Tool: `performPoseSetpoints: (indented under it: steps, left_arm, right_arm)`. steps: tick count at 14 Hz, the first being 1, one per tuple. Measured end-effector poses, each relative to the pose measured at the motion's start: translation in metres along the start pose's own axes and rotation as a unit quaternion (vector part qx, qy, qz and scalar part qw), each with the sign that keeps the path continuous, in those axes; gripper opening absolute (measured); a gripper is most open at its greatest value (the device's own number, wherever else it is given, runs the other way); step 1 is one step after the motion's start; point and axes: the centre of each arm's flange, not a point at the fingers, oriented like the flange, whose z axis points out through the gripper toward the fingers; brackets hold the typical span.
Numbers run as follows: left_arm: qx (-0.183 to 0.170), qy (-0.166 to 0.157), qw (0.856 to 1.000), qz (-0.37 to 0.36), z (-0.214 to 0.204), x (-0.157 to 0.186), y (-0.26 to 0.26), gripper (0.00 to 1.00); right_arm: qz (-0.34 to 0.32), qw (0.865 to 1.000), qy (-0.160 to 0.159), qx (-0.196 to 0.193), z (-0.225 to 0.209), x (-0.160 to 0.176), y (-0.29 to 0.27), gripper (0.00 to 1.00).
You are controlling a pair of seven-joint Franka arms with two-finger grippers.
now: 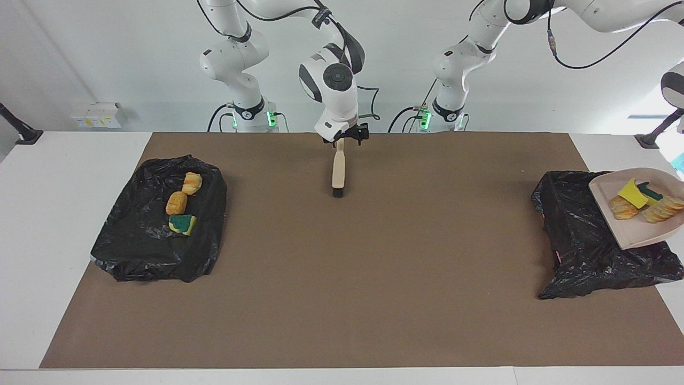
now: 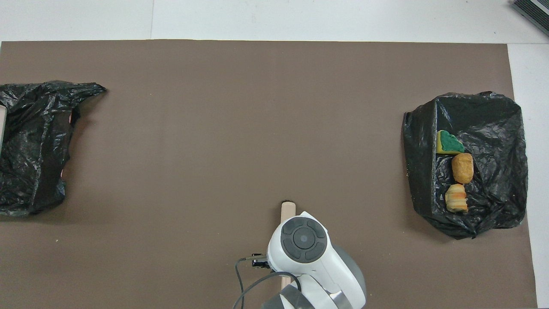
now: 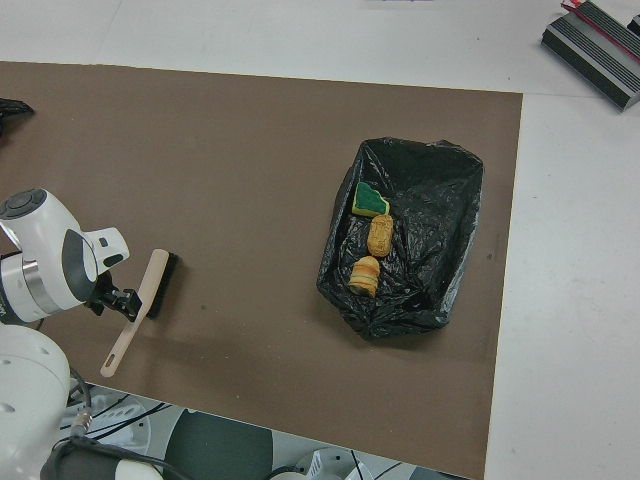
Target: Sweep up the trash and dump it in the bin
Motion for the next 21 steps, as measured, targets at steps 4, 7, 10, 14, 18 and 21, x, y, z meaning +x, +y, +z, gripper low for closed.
performPoseSetpoints:
  steps: [4,7,10,14,18,21]
  left_arm:
    - [0.029,-0.037,0.999,0.018,-0.026,-0.001,-0.005,0.31]
    - [0.041,-0.06,0.997,0.03,-0.053,0.003,-0.01,0.31]
    - [0.039,-0.078,0.996,0.037,-0.061,0.005,-0.01,0.31]
    - [0.049,-0.098,0.993,0.047,-0.083,0.007,-0.014,0.31]
    - [0.03,-0.088,0.995,0.031,-0.091,0.014,-0.014,0.31]
    - [-0.006,-0.023,1.0,0.003,-0.091,0.033,-0.013,0.31]
  right_arm:
    - [-0.033,0.999,0.025,0.025,-0.057,0.028,0.012,1.0]
    - [-0.042,0.998,0.033,0.039,-0.111,0.051,0.05,1.0]
    - [-0.006,0.996,0.061,0.059,-0.168,0.061,0.111,1.0]
    - [0.068,0.988,0.108,0.082,-0.23,0.071,0.214,1.0]
    - [0.096,0.983,0.13,0.088,-0.263,0.074,0.277,1.0]
    - [0.079,0.988,0.131,0.025,-0.273,0.07,0.291,1.0]
